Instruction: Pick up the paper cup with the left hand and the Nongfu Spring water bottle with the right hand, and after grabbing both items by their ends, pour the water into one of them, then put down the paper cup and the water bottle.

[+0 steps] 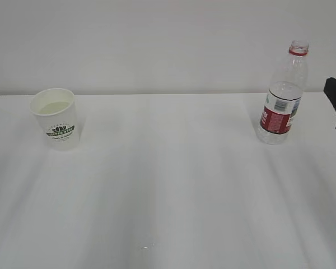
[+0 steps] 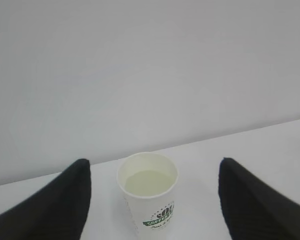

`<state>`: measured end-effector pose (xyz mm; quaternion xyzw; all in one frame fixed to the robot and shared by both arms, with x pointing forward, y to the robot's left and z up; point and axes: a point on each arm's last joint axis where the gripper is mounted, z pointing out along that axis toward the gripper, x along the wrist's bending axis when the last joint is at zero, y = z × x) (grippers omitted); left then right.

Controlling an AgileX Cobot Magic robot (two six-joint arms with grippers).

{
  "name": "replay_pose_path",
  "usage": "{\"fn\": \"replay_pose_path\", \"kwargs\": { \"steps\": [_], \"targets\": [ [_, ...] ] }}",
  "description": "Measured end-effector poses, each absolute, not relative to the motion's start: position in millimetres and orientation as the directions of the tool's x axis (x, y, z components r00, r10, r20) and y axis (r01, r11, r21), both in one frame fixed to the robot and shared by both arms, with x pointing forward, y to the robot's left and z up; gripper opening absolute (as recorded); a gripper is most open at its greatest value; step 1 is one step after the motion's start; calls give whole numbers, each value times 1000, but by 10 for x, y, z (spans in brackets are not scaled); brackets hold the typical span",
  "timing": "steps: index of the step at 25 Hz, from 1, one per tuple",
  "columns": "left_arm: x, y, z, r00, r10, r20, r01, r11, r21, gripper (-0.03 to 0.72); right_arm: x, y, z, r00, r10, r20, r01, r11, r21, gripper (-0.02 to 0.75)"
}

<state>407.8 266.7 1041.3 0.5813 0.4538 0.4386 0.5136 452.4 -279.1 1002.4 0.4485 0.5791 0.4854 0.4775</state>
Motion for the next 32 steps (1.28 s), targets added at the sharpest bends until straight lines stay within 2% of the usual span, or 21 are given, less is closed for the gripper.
{"fn": "replay_pose_path", "kwargs": {
  "steps": [8, 18, 32],
  "targets": [
    [3810, 2718, 10546, 215, 974, 75, 127, -104, 986, 580, 4271, -2814, 10239, -137, 979, -151, 70, 161, 984, 590],
    [3557, 2783, 10933, 208, 972, 109, 132, -139, 982, 580, 3830, -2871, 10441, -110, 976, -189, 86, 199, 976, 590],
    [3012, 2910, 10835, 204, 974, 94, 282, -151, 948, 580, 3329, -2956, 10454, -64, 981, -182, 176, 191, 966, 589]
  ]
}}
